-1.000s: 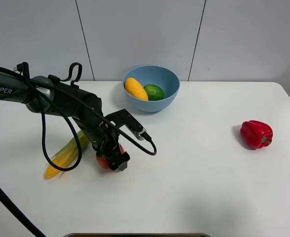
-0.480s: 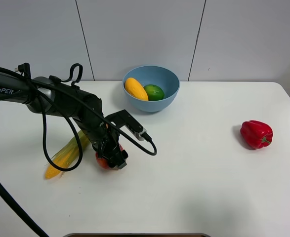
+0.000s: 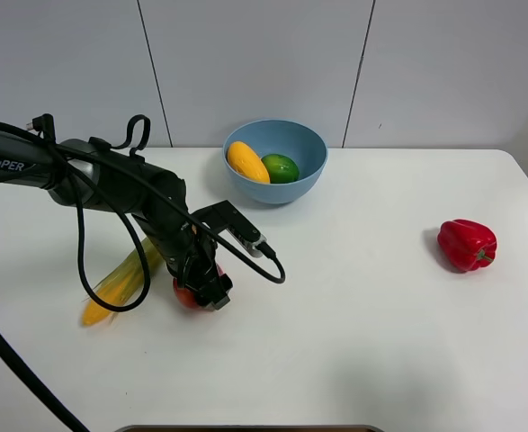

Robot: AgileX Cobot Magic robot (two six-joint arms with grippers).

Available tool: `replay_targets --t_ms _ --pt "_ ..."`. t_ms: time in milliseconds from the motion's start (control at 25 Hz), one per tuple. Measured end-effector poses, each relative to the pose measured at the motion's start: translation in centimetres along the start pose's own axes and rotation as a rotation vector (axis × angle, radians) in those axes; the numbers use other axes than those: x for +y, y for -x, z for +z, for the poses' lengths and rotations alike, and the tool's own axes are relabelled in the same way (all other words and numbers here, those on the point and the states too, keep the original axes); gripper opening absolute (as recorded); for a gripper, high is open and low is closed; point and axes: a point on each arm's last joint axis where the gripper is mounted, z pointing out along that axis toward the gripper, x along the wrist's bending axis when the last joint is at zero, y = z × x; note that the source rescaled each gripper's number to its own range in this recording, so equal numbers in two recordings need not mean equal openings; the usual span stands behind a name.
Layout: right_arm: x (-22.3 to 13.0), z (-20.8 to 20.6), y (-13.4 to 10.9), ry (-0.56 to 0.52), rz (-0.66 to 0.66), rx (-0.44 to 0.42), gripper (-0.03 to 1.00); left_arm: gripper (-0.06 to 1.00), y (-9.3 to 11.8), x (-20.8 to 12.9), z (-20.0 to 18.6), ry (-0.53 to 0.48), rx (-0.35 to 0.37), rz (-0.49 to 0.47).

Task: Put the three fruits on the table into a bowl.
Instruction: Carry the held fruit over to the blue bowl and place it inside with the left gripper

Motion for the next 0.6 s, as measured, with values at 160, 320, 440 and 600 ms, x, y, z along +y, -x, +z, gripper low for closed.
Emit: replay_targets --t_ms 160,320,440,600 --pt "0.0 0.0 0.0 0.000 0.000 0.000 1.00 0.01 0.0 0.6 -2.3 0.061 0.017 0.005" --pt "0.0 0.0 0.0 0.000 0.000 0.000 1.00 0.01 0.0 1.2 -5.3 0.142 0.042 0.013" --pt "0.0 0.0 0.0 0.000 0.000 0.000 1.00 0.01 -0.1 1.7 -7.5 0.224 0.071 0.022" --pt "0.0 0.0 0.0 0.000 0.000 0.000 1.00 0.01 -0.4 3.1 -10.3 0.378 0.129 0.034"
